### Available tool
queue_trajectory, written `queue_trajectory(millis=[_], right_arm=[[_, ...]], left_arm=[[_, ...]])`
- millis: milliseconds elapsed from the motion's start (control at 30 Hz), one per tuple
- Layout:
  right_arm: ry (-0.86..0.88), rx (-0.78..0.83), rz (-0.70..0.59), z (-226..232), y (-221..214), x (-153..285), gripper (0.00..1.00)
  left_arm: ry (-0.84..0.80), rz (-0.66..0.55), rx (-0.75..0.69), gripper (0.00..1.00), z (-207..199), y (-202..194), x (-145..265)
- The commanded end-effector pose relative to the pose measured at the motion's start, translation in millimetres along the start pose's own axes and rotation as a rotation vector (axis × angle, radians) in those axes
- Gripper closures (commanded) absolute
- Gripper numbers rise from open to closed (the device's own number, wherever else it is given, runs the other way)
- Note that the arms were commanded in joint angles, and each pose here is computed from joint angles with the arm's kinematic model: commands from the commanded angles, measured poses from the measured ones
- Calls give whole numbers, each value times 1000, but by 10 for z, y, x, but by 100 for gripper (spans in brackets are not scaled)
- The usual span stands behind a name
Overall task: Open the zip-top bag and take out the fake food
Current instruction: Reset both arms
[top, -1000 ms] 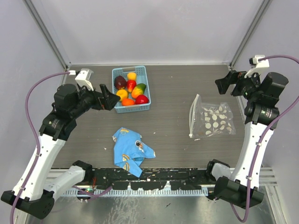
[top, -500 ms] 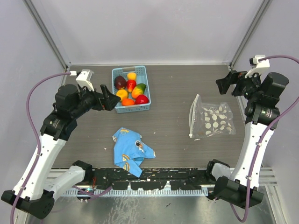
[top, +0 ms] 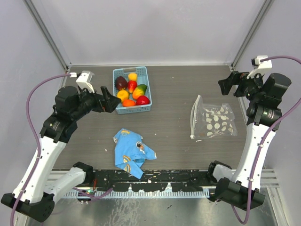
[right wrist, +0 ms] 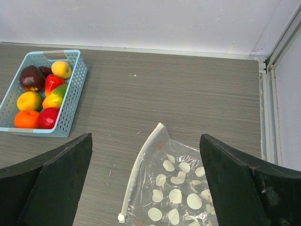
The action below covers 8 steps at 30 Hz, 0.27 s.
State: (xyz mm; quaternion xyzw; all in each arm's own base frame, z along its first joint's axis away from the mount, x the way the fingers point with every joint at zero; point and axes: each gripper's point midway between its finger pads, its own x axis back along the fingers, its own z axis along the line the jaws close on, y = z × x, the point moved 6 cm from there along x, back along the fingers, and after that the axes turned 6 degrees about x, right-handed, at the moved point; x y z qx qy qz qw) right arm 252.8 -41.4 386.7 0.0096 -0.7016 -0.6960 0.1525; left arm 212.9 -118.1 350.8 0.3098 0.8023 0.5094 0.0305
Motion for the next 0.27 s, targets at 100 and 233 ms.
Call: queue_trajectory(millis=[100, 233], right_arm=[[-27, 68, -58, 3, 194, 91, 0], [-37, 76, -54, -17, 177, 90, 0]], left_arm=[[-25, -67, -37, 2, -47, 120, 54], [-35, -67, -34, 2, -56, 111, 44]])
